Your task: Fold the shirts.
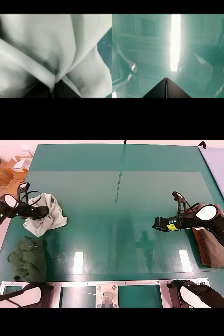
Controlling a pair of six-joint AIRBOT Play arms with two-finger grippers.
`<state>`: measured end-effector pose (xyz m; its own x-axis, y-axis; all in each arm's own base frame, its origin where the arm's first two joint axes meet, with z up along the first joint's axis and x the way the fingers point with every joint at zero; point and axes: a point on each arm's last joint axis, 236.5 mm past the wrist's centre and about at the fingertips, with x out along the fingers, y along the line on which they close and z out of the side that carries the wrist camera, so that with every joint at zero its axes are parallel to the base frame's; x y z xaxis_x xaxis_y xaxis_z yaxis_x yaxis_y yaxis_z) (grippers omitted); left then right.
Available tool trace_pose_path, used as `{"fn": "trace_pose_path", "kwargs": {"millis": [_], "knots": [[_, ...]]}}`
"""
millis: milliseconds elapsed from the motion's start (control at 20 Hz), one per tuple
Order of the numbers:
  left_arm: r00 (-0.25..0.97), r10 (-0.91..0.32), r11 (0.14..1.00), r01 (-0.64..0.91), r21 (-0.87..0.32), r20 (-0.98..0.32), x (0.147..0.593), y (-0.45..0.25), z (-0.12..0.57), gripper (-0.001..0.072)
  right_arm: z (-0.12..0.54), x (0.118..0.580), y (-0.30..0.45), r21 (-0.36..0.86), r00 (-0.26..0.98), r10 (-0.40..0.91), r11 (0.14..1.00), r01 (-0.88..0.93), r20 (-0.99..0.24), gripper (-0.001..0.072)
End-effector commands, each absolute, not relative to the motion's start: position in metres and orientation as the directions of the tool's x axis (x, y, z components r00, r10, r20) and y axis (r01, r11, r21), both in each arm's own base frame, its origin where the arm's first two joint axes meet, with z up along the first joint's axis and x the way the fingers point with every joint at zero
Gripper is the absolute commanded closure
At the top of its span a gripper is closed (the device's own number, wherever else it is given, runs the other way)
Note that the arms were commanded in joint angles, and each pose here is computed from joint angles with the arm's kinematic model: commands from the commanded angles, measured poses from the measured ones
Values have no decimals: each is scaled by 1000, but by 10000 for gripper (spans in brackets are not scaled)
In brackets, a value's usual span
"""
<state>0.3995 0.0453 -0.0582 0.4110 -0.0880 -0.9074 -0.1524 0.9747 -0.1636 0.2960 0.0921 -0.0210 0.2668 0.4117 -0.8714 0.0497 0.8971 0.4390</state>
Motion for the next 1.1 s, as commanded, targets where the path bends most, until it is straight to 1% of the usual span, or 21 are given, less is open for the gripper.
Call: {"fn": "trace_pose_path", "kwargs": {"millis": [0,100,200,250,400,500,550,650,800,900,1050], "knots": [[419,-107,970,-156,-187,-902,410,43,-46,689,-21,296,92,439,266,412,897,49,-871,693],[439,-151,962,-139,-233,-886,422,34,-16,690,-21,296,92,439,266,412,897,49,-871,693],[497,-211,959,-64,-278,-842,438,17,33,690,-21,296,92,439,266,412,897,49,-871,692],[537,-222,961,-22,-276,-814,445,8,62,691,-21,296,92,439,266,412,897,49,-871,692],[656,-283,957,143,-253,-700,454,-40,159,691,-21,296,92,439,266,412,897,49,-871,692],[693,-383,924,283,-258,-611,447,-92,215,691,-21,296,92,439,266,412,897,49,-871,692],[693,-441,898,352,-266,-570,441,-120,238,691,-21,296,92,440,265,412,897,50,-871,693],[665,-552,832,472,-290,-503,426,-176,266,691,-22,293,93,440,254,415,897,49,-874,692],[601,-654,751,587,-302,-460,404,-245,270,691,-21,283,98,458,209,439,888,51,-874,692],[527,-697,703,636,-317,-486,392,-284,252,691,-7,293,90,459,239,434,887,56,-868,692],[382,-720,650,665,-368,-580,377,-341,192,688,36,320,68,463,336,418,884,63,-844,691]]}}
